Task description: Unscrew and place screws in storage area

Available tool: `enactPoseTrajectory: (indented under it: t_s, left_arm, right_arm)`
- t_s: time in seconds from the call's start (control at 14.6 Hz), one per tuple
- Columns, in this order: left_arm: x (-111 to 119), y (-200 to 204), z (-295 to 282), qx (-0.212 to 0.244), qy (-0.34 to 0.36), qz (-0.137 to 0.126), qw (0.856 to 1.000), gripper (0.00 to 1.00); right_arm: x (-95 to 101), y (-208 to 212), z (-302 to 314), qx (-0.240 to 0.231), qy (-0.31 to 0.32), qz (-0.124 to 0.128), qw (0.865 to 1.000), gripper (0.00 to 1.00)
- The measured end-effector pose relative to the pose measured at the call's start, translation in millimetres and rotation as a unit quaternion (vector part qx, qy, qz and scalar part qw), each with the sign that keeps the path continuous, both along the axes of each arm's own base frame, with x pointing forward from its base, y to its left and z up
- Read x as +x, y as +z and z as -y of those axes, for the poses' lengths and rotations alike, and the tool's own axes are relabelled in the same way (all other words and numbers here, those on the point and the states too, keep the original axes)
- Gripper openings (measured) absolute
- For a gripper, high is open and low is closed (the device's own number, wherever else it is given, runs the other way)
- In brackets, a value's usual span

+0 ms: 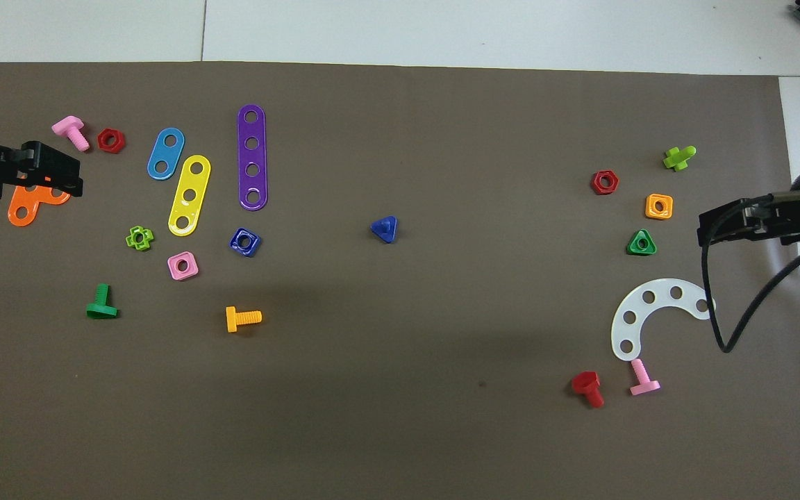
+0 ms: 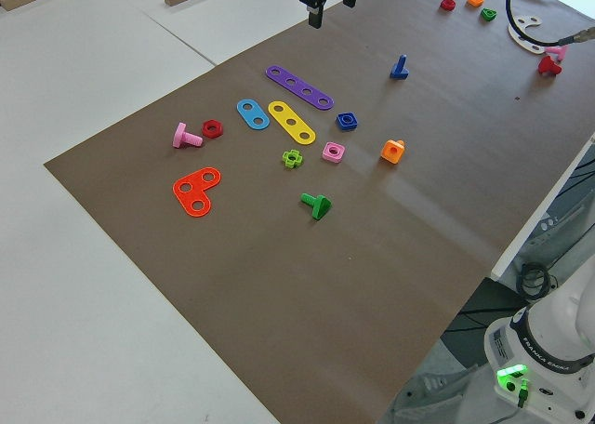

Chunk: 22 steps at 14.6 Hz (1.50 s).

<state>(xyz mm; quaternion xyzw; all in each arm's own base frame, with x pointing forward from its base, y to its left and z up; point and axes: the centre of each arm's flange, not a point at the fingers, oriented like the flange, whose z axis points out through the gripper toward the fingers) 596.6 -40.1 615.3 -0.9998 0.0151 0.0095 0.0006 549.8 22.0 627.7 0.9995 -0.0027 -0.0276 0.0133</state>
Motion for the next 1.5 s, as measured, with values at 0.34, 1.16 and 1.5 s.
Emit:
enactPoseTrajectory:
  t_s: [0.34,1.16,1.5]
  left_arm:
    - [-2.2,-2.4,6.8,-0.001,-0.005,-0.003,1.000,1.00]
    - [-4.6,-1.2,7.1,-0.001,-0.006,-0.003,1.000,1.00]
    - [-4.4,-1.2,5.2,0.000,-0.004,-0.003,1.000,1.00]
  right_arm:
    - [0.0,0.0,0.0,0.000,0.000,0.000,1.000,1.00]
    - [0.0,0.0,0.0,0.000,0.000,0.000,1.000,1.00]
    - [0.0,0.0,0.0,0.000,0.000,0.000,1.000,1.00]
